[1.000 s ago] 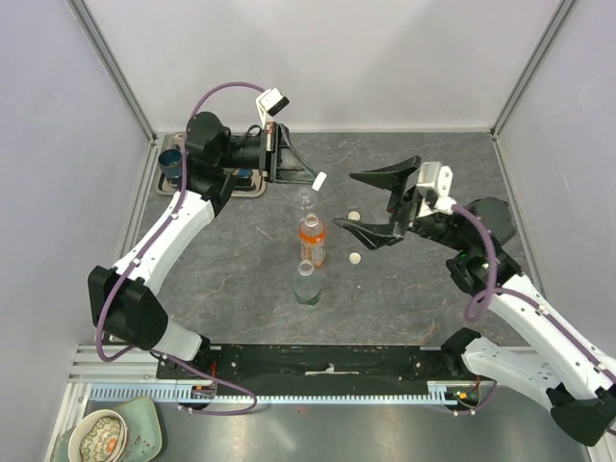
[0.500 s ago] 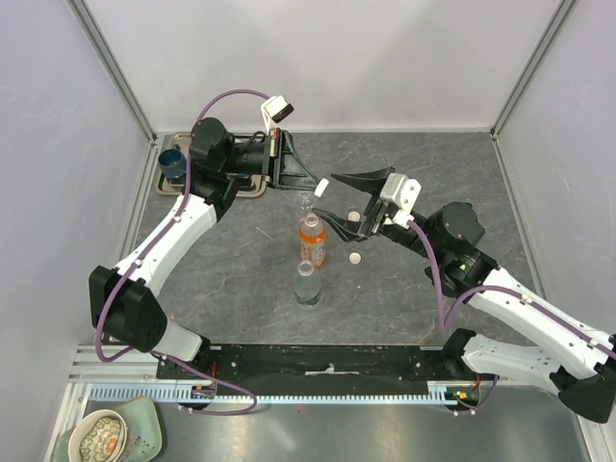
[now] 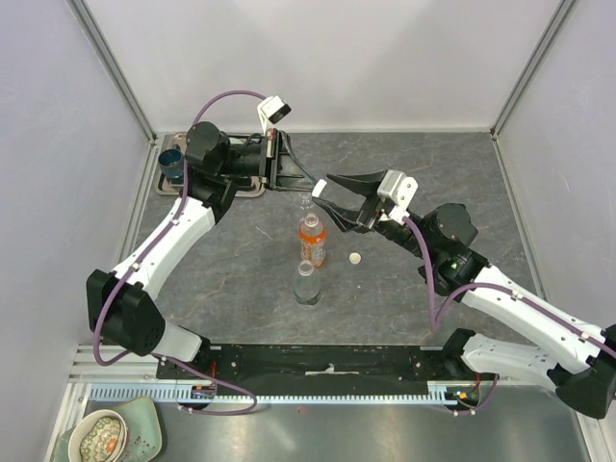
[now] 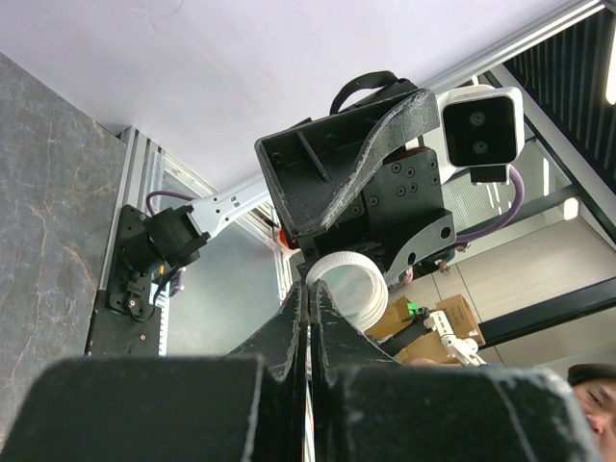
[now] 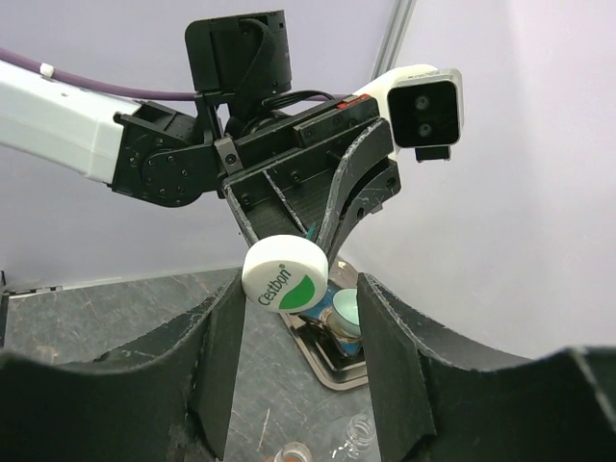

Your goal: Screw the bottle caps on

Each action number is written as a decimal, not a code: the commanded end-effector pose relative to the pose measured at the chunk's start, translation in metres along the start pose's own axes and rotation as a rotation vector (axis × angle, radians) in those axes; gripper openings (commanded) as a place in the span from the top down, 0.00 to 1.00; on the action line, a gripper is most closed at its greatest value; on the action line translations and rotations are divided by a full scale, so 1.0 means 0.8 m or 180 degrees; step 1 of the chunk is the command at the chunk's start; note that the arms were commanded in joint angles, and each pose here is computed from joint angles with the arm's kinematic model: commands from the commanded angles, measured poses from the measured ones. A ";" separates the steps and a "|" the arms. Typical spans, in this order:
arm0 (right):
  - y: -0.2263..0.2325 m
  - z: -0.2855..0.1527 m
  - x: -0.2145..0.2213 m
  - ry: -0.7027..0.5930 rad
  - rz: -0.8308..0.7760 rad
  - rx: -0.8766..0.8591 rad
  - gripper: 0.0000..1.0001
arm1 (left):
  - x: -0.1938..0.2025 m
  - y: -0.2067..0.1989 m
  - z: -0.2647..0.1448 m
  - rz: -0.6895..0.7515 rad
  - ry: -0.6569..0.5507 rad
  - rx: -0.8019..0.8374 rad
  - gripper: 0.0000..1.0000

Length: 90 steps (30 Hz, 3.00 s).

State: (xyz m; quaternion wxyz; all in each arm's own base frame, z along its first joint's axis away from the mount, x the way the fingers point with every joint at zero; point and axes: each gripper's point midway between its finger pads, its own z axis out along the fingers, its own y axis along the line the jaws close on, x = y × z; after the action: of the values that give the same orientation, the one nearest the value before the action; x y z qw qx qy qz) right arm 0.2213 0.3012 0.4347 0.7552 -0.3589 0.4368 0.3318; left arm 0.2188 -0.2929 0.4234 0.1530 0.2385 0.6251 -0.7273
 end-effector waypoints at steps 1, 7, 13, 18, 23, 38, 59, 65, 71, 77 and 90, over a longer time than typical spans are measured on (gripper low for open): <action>0.002 0.003 -0.021 -0.0207 0.0041 -0.0019 0.44 | 0.011 -0.022 -0.003 0.0091 0.0078 0.0078 0.98; 0.007 0.005 -0.023 -0.0220 0.0090 -0.0055 0.52 | 0.010 -0.021 -0.003 0.0105 0.0064 0.0075 0.98; 0.011 0.008 -0.016 -0.0174 0.0145 -0.0098 0.65 | 0.011 -0.018 -0.003 0.0092 0.0060 0.0067 0.98; 0.013 0.002 -0.018 -0.0095 0.0191 -0.0110 0.73 | 0.013 0.001 -0.005 0.0087 0.0085 -0.0094 0.78; 0.008 -0.028 -0.044 -0.0075 0.0192 -0.0016 0.74 | 0.002 0.014 -0.025 0.0790 0.0068 -0.0498 0.43; -0.012 -0.070 -0.083 0.0083 0.0239 0.0287 0.74 | 0.157 0.130 -0.094 0.1980 0.0657 -0.1311 0.18; -0.016 -0.072 -0.090 0.0060 0.0234 0.0330 0.73 | 0.173 0.173 -0.060 0.2122 0.0995 -0.1191 0.00; -0.016 -0.073 -0.083 0.0097 0.0230 0.0349 0.73 | 0.169 0.179 -0.048 0.2137 0.1056 -0.1213 0.01; -0.017 -0.074 -0.079 0.0120 0.0237 0.0375 0.73 | 0.175 0.186 -0.038 0.2132 0.1156 -0.1222 0.17; -0.020 -0.077 -0.082 0.0117 0.0240 0.0415 0.73 | 0.197 0.204 -0.024 0.2127 0.1354 -0.1364 0.40; -0.032 -0.094 -0.104 0.0060 0.0233 0.0592 0.75 | 0.232 0.246 0.029 0.2348 0.1977 -0.1845 0.71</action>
State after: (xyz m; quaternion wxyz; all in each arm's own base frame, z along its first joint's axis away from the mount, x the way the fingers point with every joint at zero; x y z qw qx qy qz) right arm 0.1843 0.2255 0.4641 0.7504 -0.3013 0.4993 0.3111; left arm 0.1671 -0.3260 0.1988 0.2917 0.5608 0.6639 -0.3995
